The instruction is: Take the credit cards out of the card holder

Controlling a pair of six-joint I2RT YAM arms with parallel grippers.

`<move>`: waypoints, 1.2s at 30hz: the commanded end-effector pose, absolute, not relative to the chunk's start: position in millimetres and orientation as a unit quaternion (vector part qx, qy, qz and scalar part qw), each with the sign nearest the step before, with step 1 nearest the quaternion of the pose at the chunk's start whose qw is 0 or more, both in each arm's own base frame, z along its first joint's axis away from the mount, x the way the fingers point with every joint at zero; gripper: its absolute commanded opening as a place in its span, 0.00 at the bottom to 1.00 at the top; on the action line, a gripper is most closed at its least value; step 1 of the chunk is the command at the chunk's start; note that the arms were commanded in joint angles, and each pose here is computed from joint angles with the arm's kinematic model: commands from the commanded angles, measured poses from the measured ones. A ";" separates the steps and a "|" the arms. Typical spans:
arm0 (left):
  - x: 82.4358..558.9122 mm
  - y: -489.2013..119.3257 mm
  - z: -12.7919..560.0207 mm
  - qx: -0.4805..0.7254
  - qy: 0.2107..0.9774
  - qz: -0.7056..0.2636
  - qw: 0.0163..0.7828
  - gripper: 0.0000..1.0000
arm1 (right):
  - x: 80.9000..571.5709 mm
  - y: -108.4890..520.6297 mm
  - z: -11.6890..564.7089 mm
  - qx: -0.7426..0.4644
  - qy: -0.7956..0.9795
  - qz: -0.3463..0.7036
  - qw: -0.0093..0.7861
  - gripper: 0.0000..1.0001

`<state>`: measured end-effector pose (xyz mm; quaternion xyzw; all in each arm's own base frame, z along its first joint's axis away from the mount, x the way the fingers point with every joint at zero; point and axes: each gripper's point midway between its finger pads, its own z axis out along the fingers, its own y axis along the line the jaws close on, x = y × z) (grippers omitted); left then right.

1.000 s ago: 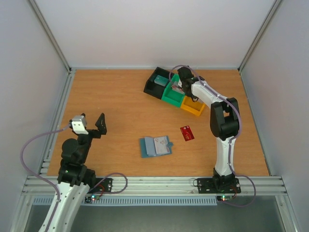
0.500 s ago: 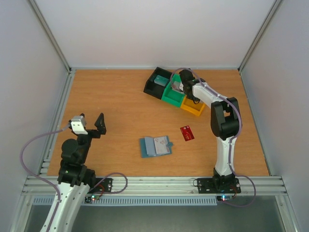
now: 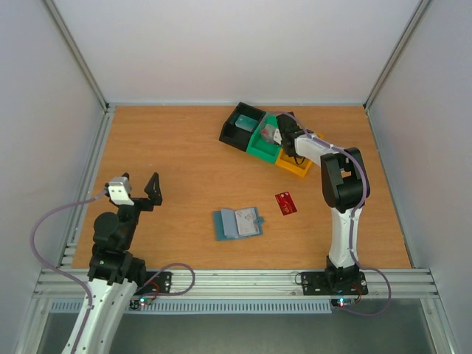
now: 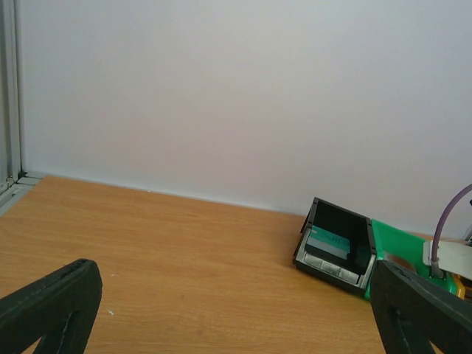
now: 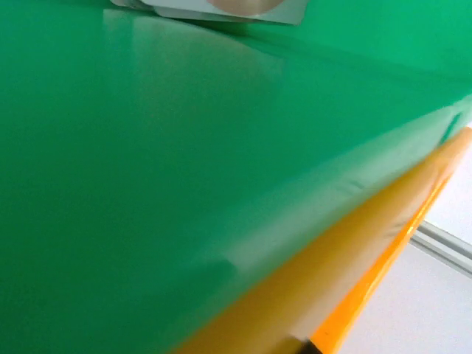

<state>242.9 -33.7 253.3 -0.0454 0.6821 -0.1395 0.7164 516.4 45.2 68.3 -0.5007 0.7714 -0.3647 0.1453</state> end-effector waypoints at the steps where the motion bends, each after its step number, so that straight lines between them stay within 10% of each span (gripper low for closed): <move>1: 240.8 -33.6 266.8 -0.044 0.659 -0.147 0.737 0.99 | 519.4 46.9 62.9 -0.513 0.763 -0.362 0.153 0.06; 21: 239.3 -42.1 265.2 -0.033 0.662 -0.171 0.729 0.99 | 500.5 36.2 85.5 -0.482 0.807 -0.311 0.138 0.53; 36: 236.8 -62.6 264.0 -0.001 0.665 -0.223 0.713 0.99 | 459.0 98.9 216.3 -0.271 0.901 -0.098 0.324 0.53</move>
